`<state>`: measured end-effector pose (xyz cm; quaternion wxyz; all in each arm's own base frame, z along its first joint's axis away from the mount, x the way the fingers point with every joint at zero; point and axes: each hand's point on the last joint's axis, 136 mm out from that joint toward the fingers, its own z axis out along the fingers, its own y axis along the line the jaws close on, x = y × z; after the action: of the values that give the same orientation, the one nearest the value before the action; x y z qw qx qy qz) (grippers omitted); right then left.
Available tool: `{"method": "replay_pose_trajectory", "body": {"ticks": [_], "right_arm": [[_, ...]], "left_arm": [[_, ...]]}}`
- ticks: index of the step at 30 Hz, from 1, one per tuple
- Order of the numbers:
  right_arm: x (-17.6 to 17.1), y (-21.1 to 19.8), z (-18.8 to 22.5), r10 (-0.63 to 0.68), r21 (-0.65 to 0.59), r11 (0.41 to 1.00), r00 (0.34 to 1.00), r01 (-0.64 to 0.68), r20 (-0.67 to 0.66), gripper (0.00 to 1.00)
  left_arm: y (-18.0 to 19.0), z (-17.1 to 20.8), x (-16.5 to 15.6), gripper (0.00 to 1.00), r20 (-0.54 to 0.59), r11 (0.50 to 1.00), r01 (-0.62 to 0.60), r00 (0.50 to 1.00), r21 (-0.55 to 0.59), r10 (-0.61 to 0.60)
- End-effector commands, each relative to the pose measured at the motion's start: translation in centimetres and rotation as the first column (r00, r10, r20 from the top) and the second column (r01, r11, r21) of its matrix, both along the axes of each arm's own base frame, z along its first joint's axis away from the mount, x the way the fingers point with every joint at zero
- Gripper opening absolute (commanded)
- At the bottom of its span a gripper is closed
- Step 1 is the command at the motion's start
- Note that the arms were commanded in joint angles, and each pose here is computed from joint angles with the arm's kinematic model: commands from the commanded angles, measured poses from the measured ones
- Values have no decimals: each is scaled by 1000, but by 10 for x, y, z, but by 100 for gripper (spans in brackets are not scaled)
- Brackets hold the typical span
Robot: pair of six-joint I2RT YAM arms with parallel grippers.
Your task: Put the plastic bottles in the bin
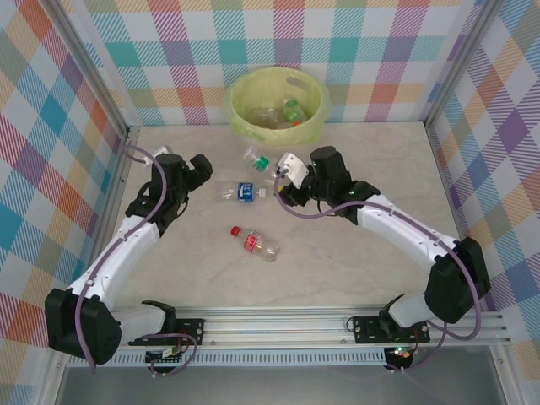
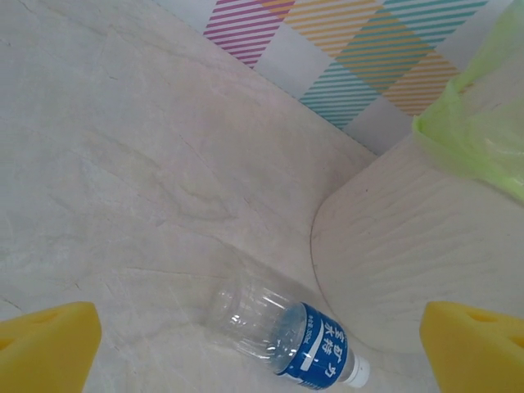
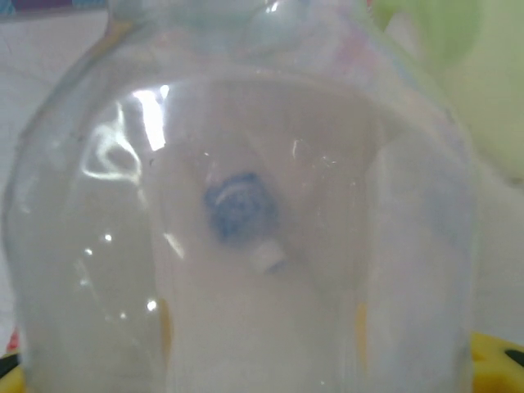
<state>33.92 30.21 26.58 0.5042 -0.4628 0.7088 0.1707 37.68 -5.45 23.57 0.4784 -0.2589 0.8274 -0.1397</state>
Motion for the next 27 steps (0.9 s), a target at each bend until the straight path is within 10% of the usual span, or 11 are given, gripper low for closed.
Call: {"method": "replay_pose_trajectory", "body": {"ticks": [1,15,27], "right_arm": [[5,14,73,24,157,987,991,-45,133,27],[90,-12,166,-168,247,965,939,94,299,29],[197,-46,133,-360,65,932,890,356,280,36]], "left_arm": [[9,5,-4,100,19,999,-31,999,-19,31],[20,-1,-19,100,2,998,-51,999,-29,51],[15,-25,-29,100,-55,992,-49,998,-118,43]]}}
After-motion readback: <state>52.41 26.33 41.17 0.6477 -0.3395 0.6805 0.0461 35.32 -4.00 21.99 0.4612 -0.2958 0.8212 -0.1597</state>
